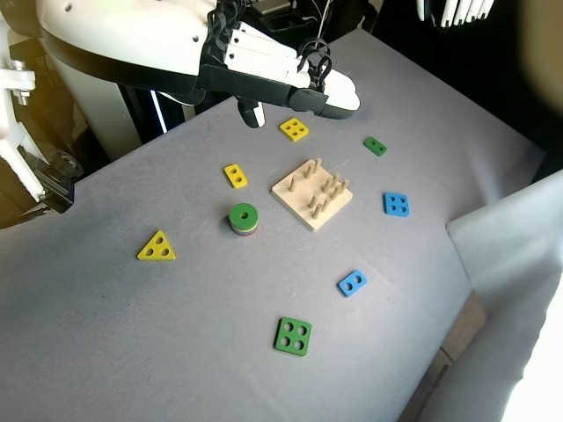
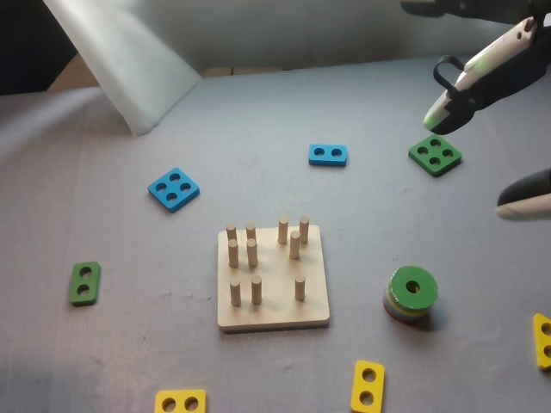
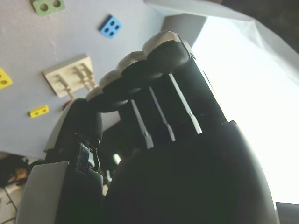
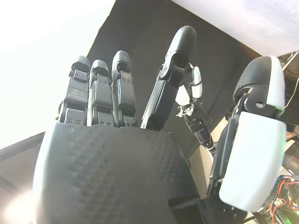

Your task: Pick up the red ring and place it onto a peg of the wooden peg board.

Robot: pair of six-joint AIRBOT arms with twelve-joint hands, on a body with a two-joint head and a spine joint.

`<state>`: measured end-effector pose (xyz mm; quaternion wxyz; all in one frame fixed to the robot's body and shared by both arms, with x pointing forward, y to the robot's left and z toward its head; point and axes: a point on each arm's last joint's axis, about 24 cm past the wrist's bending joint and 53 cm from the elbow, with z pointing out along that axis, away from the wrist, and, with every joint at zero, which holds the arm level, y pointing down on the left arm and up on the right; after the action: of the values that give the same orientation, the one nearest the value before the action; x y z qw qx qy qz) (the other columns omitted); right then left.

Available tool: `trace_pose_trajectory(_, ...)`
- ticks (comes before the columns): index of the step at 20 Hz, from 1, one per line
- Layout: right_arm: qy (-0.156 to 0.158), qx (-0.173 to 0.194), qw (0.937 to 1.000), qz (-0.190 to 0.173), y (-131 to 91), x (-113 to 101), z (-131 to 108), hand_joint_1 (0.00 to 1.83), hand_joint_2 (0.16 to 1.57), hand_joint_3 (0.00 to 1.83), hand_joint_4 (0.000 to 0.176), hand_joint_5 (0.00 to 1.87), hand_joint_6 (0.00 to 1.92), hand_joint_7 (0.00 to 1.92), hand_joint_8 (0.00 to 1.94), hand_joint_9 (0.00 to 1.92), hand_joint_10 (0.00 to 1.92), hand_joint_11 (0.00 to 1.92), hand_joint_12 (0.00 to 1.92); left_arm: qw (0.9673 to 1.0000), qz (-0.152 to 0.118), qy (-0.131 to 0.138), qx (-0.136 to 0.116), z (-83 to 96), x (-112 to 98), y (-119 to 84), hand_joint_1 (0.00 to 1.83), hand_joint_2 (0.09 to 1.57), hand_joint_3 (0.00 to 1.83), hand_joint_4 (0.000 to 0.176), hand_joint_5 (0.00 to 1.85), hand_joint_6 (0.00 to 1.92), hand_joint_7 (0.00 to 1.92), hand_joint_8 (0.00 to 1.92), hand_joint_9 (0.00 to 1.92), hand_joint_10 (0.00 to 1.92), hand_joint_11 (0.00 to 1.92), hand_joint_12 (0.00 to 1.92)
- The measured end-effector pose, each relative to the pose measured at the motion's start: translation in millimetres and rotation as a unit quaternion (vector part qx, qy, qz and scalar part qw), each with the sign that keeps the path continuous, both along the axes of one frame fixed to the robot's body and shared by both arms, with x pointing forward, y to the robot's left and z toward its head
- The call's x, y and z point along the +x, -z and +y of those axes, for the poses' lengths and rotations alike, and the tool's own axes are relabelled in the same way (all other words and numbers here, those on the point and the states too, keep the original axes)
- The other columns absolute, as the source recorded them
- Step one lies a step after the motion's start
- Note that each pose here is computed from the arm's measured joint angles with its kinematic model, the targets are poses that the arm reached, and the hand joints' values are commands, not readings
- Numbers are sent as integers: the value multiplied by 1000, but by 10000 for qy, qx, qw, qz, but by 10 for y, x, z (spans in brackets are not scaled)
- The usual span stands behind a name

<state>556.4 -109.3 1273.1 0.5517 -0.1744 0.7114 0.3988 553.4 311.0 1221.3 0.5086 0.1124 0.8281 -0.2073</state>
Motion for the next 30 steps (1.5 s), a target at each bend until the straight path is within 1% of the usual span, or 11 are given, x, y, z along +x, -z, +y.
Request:
trace_pose_trajectory(6,0,-1,10000,-1,0,0,0,727,895,8,176,894,32,128,4,0,0,0,0,10000,0,0,-4,-1,0,-1,614,1526,11,0,1018,1921,1208,1921,1254,1921,1300,1921)
trace_pose_trajectory(9,-45,-173,9997,-141,34,6,23,724,892,5,176,893,29,121,1,0,0,0,0,10000,0,0,-4,-1,0,-1,612,1524,8,0,1016,1921,1218,1921,1250,1921,1295,1921)
trace_pose_trajectory(11,-95,-184,9997,-126,61,48,73,735,886,2,176,893,25,138,7,0,0,0,0,10000,2,9,-8,-6,-2,-1,589,1534,9,0,1005,1921,1200,1921,1221,1921,1264,1921)
trace_pose_trajectory(12,-118,-207,9997,-68,112,90,106,723,892,4,176,881,17,141,7,0,0,0,0,10000,1,7,-7,-4,-2,-1,597,1535,6,0,1007,1921,1205,1921,1227,1921,1280,1921)
trace_pose_trajectory(15,3,-219,9989,416,377,284,95,694,878,0,176,879,12,154,9,0,0,0,0,10000,1,4,-4,-2,-1,-1,583,1543,6,0,1006,1921,1194,1921,1226,1921,1281,1921)
trace_pose_trajectory(18,143,-529,9962,679,691,368,75,697,836,0,176,861,3,100,0,0,0,0,0,10000,-2,-1,-4,4,2,-3,600,1542,3,0,1004,1921,1189,1921,1232,1921,1288,1921)
trace_pose_trajectory(21,-42,-859,9944,611,882,322,236,640,835,0,176,705,0,48,1,0,0,0,0,10000,0,8,-6,0,0,-3,613,1542,1,0,1008,1921,1189,1921,1241,1921,1282,1921)
trace_pose_trajectory(24,-157,-949,9926,746,1055,325,359,665,830,0,176,721,12,81,10,0,0,0,0,10000,-1,5,-4,2,1,-2,608,1542,1,0,1011,1921,1192,1921,1229,1921,1267,1921)
trace_pose_trajectory(26,-20,-1053,9911,809,1169,457,337,685,820,0,176,754,21,92,9,0,0,0,0,10000,-3,5,-5,5,2,-4,614,1539,0,0,1012,1921,1195,1921,1229,1921,1279,1921)
trace_pose_trajectory(28,72,-1119,9902,835,1229,532,302,713,815,0,176,772,23,94,7,0,0,0,0,10000,-5,0,-3,8,2,-5,625,1537,0,0,1012,1921,1199,1921,1229,1921,1290,1921)
trace_pose_trajectory(30,129,-1284,9877,881,1359,563,297,753,801,0,176,817,17,145,6,0,0,0,0,10000,-5,-4,-4,9,3,-6,643,1530,0,0,1027,1921,1220,1921,1248,1921,1309,1921)
